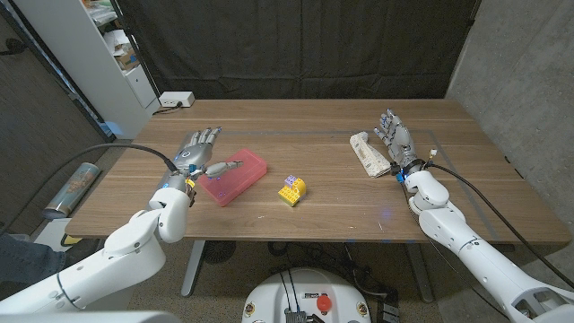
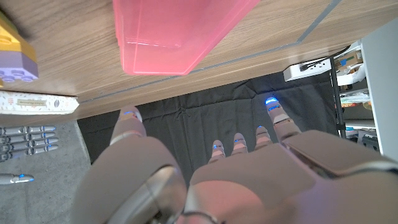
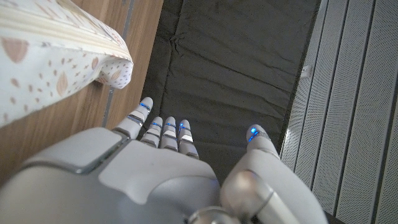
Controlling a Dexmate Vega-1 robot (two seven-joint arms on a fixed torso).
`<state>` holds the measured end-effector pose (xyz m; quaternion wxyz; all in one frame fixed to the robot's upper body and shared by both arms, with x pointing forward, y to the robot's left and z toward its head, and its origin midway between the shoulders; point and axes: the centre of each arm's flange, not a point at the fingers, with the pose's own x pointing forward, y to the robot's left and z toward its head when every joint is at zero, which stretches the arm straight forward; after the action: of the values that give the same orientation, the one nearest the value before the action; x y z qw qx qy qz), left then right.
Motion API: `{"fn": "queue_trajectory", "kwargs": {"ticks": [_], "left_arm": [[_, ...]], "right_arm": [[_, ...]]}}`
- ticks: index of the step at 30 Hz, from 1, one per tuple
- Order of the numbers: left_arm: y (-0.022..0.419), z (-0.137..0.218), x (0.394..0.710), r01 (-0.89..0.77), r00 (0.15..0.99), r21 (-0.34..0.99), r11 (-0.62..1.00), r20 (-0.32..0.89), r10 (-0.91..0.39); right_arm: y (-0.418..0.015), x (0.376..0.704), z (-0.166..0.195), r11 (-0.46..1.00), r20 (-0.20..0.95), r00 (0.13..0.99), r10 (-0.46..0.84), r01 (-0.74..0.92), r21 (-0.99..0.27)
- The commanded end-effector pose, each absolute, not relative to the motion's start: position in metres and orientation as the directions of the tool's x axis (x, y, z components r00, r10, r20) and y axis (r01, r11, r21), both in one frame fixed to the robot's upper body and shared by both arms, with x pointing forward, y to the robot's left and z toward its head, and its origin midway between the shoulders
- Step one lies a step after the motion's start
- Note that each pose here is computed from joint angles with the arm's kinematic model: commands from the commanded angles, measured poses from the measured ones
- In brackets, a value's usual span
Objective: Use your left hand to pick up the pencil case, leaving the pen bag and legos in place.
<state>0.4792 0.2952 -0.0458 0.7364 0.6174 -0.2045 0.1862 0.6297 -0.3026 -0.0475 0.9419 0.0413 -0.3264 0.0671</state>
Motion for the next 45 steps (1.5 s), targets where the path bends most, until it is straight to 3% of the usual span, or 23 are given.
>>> {"fn": "queue_trajectory", "kwargs": {"ticks": [1,9,45], "left_arm": [[0.289,-0.054,0.488,-0.527,0.848,0.839,0.136,0.53,0.018],[0.29,-0.061,0.494,-0.549,0.832,0.819,0.165,0.555,0.016],[0.279,-0.077,0.527,-0.433,0.891,0.864,0.258,0.453,-0.022]], "right_arm": [[-0.304,0.631,-0.049,0.987,0.62,0.779,0.097,-0.153,0.039],[-0.304,0.632,-0.05,0.987,0.617,0.781,0.098,-0.153,0.038],[-0.302,0.634,-0.046,0.987,0.626,0.775,0.086,-0.151,0.052]]}}
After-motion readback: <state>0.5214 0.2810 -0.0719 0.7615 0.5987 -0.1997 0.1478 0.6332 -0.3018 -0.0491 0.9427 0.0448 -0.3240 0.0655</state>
